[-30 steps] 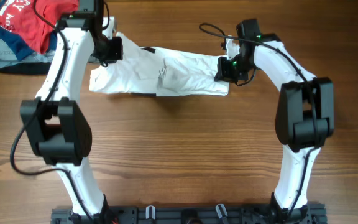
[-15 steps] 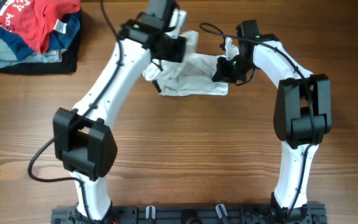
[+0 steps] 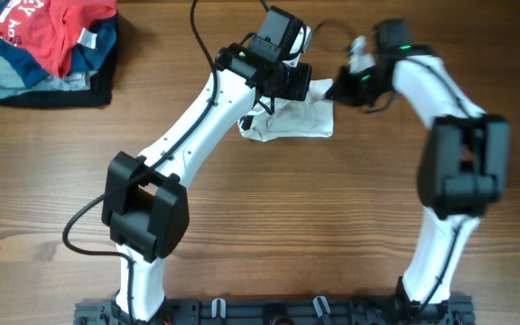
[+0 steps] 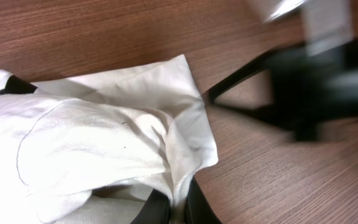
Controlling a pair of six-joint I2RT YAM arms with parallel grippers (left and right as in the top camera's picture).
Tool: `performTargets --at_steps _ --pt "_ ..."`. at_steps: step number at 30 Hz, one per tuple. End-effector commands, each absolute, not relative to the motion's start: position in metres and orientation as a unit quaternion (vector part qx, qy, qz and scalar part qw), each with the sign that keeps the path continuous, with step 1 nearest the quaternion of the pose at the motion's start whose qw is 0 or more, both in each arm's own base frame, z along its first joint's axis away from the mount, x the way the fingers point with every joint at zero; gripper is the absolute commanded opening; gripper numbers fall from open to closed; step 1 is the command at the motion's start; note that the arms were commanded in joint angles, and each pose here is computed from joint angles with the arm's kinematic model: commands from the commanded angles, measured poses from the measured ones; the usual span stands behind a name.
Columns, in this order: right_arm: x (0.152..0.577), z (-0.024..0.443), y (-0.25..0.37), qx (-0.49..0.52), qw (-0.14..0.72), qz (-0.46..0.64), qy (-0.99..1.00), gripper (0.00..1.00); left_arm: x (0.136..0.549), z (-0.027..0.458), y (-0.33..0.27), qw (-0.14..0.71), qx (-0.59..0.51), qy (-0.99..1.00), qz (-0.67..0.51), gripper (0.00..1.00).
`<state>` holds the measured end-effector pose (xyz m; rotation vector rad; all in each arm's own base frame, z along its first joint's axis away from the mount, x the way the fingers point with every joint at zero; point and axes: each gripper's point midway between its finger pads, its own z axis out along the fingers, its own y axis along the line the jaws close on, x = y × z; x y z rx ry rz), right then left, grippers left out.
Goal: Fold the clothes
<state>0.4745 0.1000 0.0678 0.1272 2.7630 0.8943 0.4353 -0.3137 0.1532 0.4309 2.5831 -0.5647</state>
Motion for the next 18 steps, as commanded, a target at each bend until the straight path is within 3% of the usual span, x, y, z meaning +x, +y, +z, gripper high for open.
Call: performTargets --at_steps 1,5,9,10,11,12,13,18 --pt "0.490 0.190 0.038 0.085 0.258 0.313 0.910 0.04 0.436 0.152 -0.319 0.226 0.151 0.937 -0.218 0.04" --pt "0.483 0.244 -0.016 0.120 0.328 0.308 0.885 0.04 0.439 0.156 -0.324 0.236 0.153 0.933 -0.225 0.04" --pt "0.476 0.244 -0.031 0.133 0.326 0.311 0.883 0.04 0.438 0.163 -0.340 0.250 0.168 0.922 -0.244 0.04" --pt "0.476 0.244 -0.031 0.134 0.324 0.311 0.883 0.04 0.436 0.165 -0.347 0.254 0.174 0.919 -0.248 0.26" --pt "0.476 0.244 -0.031 0.133 0.325 0.311 0.883 0.04 0.433 0.167 -0.353 0.258 0.179 0.915 -0.252 0.62" --pt "0.476 0.244 -0.030 0.133 0.325 0.311 0.883 0.04 0.432 0.168 -0.357 0.261 0.183 0.913 -0.254 0.90" --pt "0.476 0.244 -0.030 0.133 0.325 0.311 0.883 0.04 0.430 0.170 -0.362 0.264 0.187 0.910 -0.257 1.00" --pt "0.475 0.243 -0.030 0.131 0.323 0.310 0.885 0.04 0.433 0.185 -0.373 0.290 0.195 0.897 -0.272 1.00"
